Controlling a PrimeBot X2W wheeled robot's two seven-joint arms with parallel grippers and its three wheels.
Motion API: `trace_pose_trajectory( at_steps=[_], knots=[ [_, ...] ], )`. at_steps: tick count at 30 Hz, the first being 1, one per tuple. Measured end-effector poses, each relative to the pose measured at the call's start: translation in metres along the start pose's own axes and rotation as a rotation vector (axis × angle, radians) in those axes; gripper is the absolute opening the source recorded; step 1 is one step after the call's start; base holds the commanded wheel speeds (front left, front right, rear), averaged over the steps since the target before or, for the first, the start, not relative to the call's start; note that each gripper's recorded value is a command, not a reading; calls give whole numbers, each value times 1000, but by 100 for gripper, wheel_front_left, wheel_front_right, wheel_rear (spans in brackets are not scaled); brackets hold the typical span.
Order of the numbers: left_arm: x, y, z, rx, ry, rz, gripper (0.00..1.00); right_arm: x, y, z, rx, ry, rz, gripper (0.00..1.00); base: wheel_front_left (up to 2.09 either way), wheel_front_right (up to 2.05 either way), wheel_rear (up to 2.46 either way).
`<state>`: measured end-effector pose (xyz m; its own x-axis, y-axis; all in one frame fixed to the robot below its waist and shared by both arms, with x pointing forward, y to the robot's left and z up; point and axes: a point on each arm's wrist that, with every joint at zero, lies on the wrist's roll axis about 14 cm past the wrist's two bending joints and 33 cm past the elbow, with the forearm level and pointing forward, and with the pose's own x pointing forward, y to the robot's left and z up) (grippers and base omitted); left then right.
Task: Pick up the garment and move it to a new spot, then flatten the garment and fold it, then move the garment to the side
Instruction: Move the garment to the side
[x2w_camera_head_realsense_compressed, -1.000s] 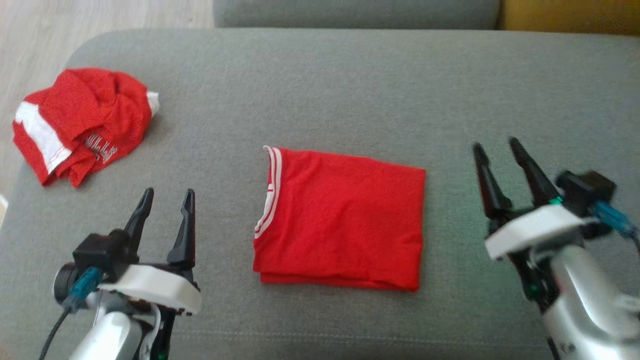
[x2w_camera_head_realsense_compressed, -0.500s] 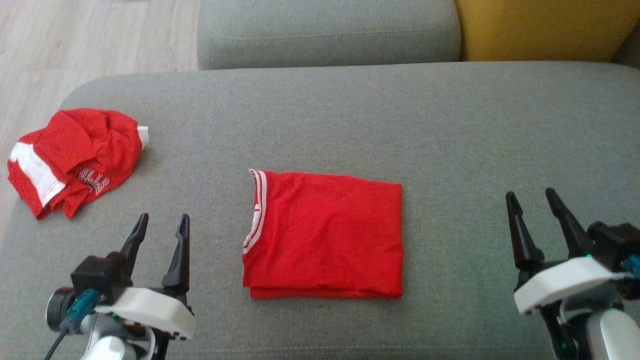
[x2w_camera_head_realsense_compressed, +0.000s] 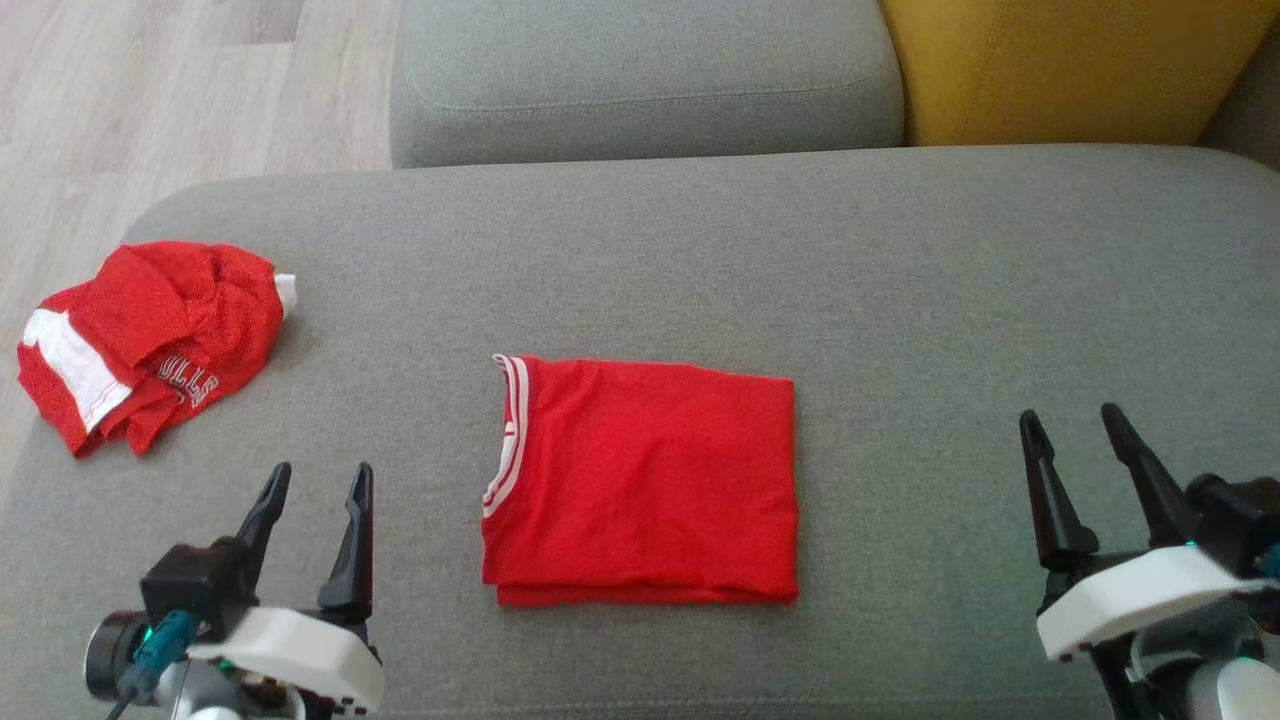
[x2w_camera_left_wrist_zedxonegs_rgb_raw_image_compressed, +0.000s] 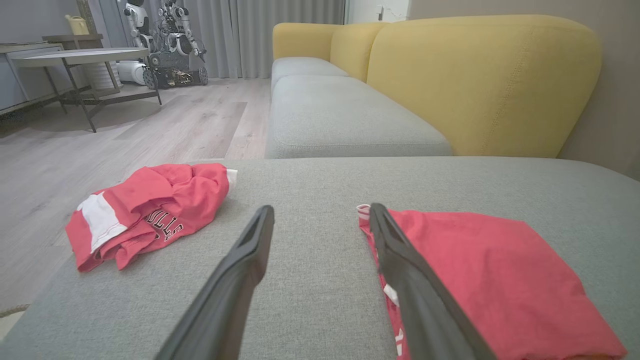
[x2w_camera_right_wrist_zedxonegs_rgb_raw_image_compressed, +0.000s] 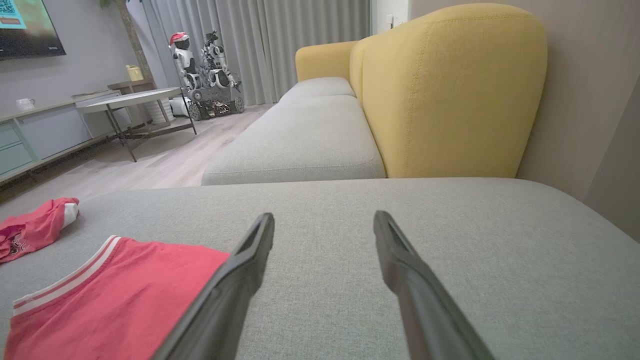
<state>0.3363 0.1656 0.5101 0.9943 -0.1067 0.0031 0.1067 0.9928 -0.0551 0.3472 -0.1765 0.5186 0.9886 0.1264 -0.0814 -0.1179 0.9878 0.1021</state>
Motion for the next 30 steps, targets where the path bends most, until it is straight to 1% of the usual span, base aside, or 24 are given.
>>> trace_pose_trajectory(
  at_steps=[30],
  knots=[
    [-3,7,-1,4,11,28,100,2,0,-5,3,21,-3,100,0,0,0]
  ],
)
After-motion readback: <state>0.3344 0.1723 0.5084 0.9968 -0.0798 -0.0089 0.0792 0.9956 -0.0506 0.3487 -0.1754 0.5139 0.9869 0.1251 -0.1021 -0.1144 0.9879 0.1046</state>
